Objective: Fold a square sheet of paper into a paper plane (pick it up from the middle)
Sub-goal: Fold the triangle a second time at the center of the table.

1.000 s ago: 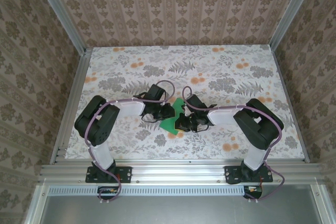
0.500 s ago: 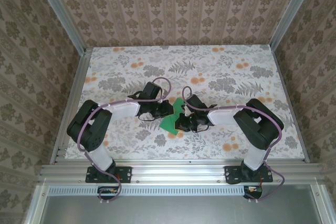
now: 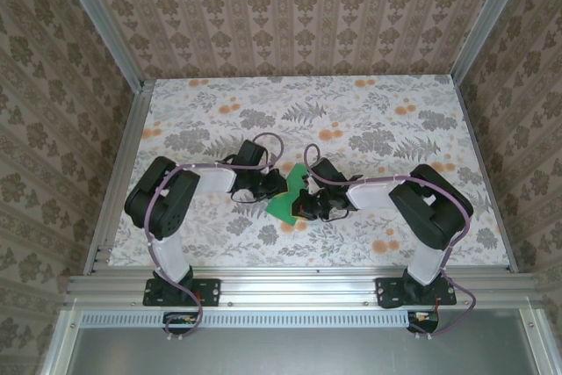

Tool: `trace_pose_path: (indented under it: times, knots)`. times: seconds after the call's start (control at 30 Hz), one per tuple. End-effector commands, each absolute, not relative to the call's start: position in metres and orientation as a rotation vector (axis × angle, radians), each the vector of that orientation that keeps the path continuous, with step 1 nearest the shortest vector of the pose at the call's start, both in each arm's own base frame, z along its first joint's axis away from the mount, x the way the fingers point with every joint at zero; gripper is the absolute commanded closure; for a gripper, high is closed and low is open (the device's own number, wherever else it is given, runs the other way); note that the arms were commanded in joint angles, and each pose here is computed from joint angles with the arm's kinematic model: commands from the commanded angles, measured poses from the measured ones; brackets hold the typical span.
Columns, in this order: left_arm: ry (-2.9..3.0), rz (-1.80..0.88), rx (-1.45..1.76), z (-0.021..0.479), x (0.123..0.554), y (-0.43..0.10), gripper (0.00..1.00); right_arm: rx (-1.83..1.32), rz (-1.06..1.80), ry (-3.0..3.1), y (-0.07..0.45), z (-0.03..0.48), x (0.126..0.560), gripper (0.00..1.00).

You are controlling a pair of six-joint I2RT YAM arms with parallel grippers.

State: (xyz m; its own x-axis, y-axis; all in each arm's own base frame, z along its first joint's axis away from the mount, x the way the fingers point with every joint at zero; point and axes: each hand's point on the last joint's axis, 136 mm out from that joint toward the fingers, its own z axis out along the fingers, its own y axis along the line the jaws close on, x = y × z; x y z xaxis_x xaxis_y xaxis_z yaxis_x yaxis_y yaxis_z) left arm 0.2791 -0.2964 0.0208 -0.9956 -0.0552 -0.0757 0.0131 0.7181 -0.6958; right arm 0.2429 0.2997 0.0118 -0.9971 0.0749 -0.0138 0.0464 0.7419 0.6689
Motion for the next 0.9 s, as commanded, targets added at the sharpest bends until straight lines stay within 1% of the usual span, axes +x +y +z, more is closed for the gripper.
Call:
trace_pose_path:
  times: [0.0, 0.3, 0.57, 0.87]
  knots:
    - [2.831, -1.118, -0.042, 0.010, 0.284, -0.289, 0.88, 0.160, 0.927, 3.055, 0.273, -0.029, 0.217, 0.94]
    - [2.838, -1.104, -0.051, 0.006, 0.293, -0.285, 0.88, 0.144, 0.918, 3.071, 0.271, -0.031, 0.214, 0.94]
    - [2.839, -1.114, -0.131, 0.001, 0.308, -0.273, 0.88, 0.139, 0.919, 3.076, 0.271, -0.032, 0.214, 0.94]
    - [2.865, -1.055, -0.208, 0.005, 0.323, -0.263, 0.84, 0.128, 0.914, 3.071, 0.272, -0.028, 0.216, 0.95]
